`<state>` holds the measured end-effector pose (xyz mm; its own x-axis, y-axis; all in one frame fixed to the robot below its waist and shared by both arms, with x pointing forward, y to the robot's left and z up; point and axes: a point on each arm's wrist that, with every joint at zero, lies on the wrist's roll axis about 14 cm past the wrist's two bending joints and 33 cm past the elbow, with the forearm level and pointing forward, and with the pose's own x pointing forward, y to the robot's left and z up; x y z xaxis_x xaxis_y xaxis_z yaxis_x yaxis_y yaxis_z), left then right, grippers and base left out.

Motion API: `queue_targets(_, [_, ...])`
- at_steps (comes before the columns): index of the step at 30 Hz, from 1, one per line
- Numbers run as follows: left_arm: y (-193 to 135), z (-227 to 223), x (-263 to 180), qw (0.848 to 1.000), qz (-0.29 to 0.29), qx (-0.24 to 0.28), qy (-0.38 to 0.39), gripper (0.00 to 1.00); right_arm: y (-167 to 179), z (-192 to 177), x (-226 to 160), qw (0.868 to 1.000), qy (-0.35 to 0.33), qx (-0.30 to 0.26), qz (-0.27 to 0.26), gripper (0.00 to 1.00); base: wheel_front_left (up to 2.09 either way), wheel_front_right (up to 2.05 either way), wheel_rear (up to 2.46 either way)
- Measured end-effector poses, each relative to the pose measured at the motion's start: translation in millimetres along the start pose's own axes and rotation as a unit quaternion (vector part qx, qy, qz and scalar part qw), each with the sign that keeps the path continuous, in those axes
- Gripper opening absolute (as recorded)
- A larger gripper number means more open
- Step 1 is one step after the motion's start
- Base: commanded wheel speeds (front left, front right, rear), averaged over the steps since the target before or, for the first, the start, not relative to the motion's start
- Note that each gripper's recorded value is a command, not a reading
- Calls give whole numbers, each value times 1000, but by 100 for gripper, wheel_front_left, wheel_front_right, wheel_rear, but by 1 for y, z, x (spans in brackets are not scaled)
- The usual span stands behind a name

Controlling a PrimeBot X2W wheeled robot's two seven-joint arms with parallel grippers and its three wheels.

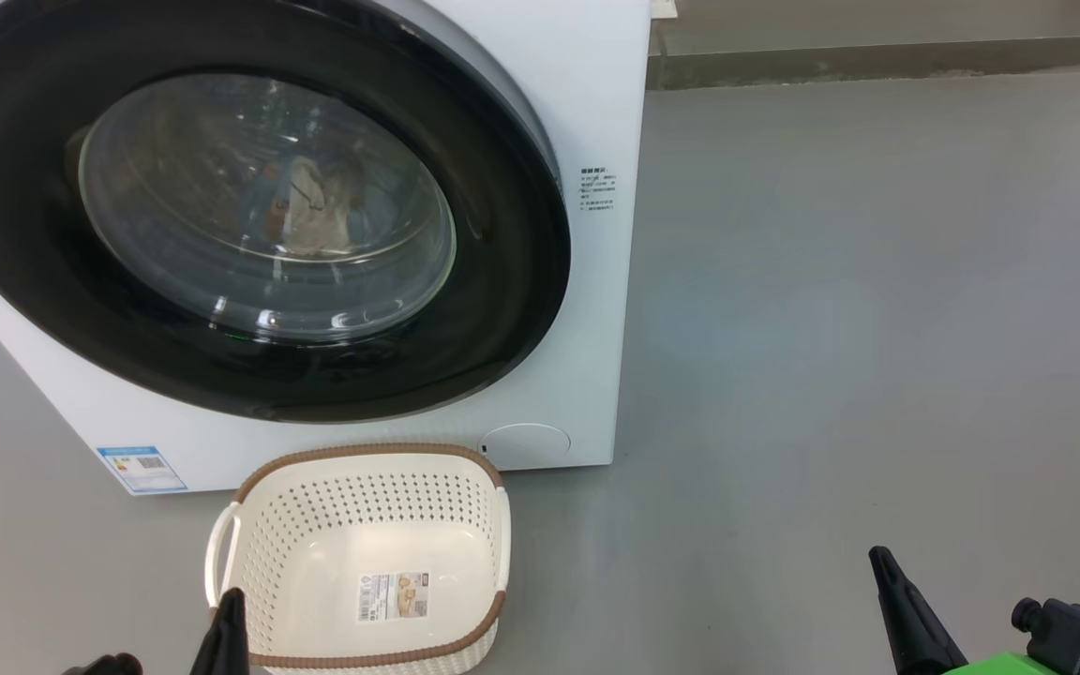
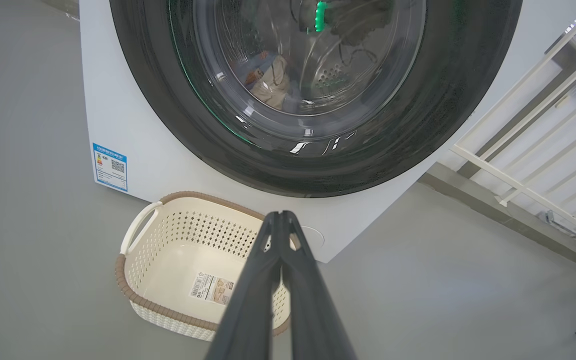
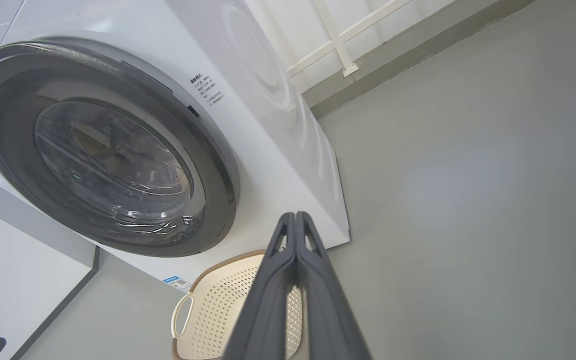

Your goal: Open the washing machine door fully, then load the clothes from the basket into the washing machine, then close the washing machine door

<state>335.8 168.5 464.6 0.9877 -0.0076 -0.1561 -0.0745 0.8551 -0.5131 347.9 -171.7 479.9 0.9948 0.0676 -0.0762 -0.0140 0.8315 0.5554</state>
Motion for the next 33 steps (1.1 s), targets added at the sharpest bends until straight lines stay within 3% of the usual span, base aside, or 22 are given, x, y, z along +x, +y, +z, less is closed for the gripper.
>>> queue_targets(17, [3, 2, 9, 995, 2, -103, 10, 0, -9, 3, 4, 995, -5, 97, -16, 0, 0, 0, 0])
queue_targets(33, [4, 5, 16, 980, 0, -196, 14, 0, -12, 8, 10, 982, -12, 186, -20, 0, 0, 0, 0])
